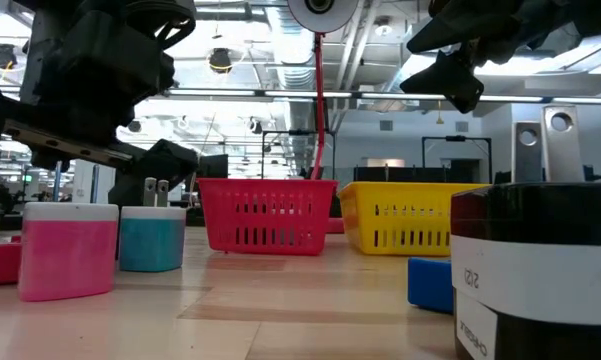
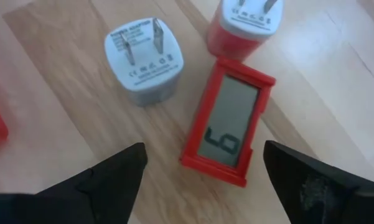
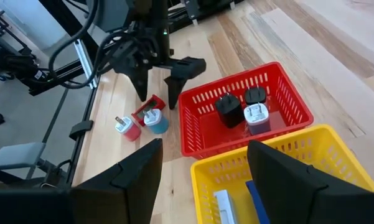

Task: Pick & Place Office items
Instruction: Put the red digital timer into the yellow bin

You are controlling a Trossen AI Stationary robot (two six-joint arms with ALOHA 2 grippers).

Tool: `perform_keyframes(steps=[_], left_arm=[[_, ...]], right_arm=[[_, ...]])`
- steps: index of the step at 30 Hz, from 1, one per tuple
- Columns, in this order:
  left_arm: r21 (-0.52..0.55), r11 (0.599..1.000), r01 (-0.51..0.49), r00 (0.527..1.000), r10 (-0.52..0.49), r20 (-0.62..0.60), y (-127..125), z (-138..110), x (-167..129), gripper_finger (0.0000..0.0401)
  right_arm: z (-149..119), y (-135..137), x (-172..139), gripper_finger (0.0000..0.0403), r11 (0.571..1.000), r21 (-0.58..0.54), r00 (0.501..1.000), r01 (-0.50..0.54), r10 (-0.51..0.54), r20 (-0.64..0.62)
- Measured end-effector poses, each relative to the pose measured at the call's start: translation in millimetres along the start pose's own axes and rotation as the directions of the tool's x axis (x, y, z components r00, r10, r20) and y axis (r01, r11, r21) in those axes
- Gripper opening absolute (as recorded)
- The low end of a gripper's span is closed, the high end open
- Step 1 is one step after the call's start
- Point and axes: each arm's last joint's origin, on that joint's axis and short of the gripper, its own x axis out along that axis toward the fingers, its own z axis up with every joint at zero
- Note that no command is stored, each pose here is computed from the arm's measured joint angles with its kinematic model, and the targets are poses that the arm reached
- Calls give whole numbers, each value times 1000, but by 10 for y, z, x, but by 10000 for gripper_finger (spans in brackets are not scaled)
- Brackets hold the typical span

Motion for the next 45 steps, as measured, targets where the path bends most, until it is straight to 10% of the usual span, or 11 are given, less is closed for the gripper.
perform_keyframes(steps=[22,45], left_arm=[[120,991,-60,997,53,56,8,-168,87,178],[154,983,-99,983,72,172,-37,-38,-188,203]], right_arm=[[-3,4,-1,228,1000,-1,1000,-2,2,-1],[-2,5,-1,228,999,43,1000,-3,3,1]])
